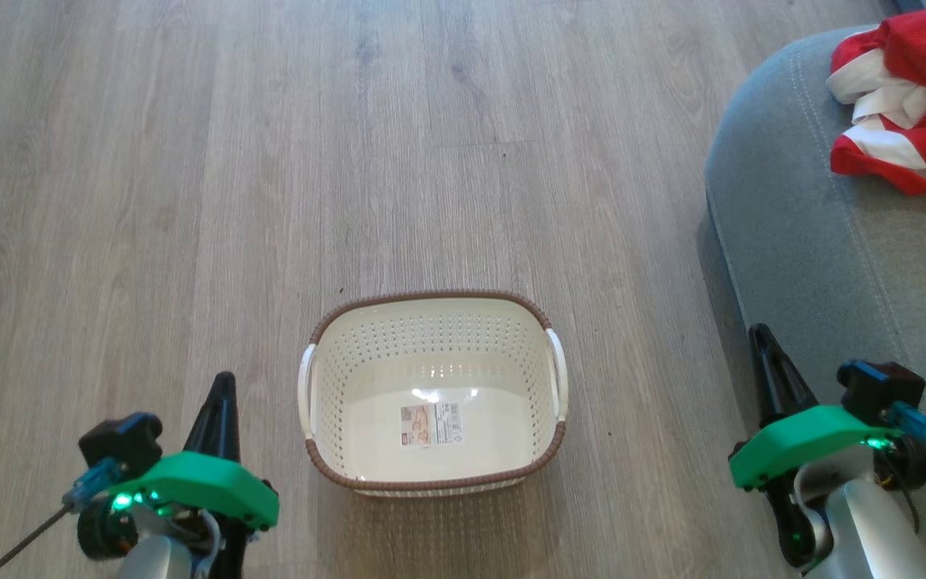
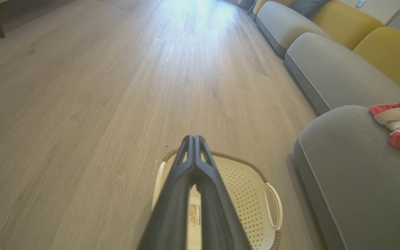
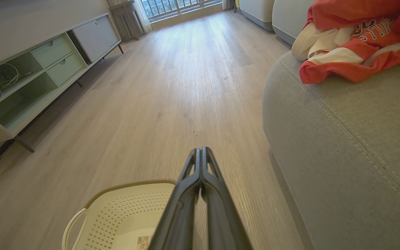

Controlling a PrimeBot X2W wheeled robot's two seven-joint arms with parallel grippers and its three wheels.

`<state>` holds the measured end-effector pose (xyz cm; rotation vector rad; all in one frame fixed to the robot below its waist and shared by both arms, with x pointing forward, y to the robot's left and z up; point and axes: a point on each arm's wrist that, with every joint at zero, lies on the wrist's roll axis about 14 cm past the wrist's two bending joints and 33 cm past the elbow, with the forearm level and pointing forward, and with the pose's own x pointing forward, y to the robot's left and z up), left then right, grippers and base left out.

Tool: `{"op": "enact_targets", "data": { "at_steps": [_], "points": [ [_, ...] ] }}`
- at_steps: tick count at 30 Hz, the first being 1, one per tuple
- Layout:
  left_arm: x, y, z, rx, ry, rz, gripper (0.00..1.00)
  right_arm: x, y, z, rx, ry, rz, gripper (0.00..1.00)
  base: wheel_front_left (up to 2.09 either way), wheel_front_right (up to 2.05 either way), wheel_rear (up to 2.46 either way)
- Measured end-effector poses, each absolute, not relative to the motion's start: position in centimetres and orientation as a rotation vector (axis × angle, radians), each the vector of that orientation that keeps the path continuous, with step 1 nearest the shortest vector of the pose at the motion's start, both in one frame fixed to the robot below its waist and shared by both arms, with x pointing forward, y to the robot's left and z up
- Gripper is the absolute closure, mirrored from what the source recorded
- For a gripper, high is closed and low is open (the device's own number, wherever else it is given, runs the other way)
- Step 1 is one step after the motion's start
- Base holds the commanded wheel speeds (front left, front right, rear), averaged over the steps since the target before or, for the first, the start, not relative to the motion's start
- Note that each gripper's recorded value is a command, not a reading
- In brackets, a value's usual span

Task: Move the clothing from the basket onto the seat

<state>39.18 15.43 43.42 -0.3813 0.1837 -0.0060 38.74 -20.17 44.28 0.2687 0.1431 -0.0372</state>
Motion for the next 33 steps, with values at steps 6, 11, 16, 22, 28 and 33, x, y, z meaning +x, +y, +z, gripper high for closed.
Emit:
{"op": "enact_targets", "data": {
  "at_steps": [6, 11, 16, 22, 28, 33],
  "points": [
    [39.2, 15.6, 43.6, -0.443, 0.186, 0.007, 1.0, 38.8, -20.4, 44.6, 0.336, 0.137, -0.053, 1.0, 0.0, 0.0, 0.0],
    [39.1, 15.9, 43.7, -0.497, 0.189, 0.023, 1.0, 38.9, -20.5, 44.8, 0.393, 0.133, -0.065, 1.0, 0.0, 0.0, 0.0],
    [39.1, 16.2, 43.8, -0.549, 0.191, 0.039, 1.0, 38.9, -20.6, 45.0, 0.45, 0.127, -0.077, 1.0, 0.0, 0.0, 0.0],
    [39.1, 16.5, 44.0, -0.615, 0.19, 0.051, 1.0, 38.7, -20.8, 44.9, 0.52, 0.131, -0.094, 1.0, 0.0, 0.0, 0.0],
    [39.1, 16.6, 44.2, -0.67, 0.186, 0.055, 1.0, 38.7, -20.9, 45.0, 0.579, 0.129, -0.105, 1.0, 0.0, 0.0, 0.0],
    [39.0, 16.7, 44.3, -0.723, 0.191, 0.064, 1.0, 38.7, -20.9, 45.3, 0.636, 0.123, -0.111, 1.0, 0.0, 0.0, 0.0]
  ]
}}
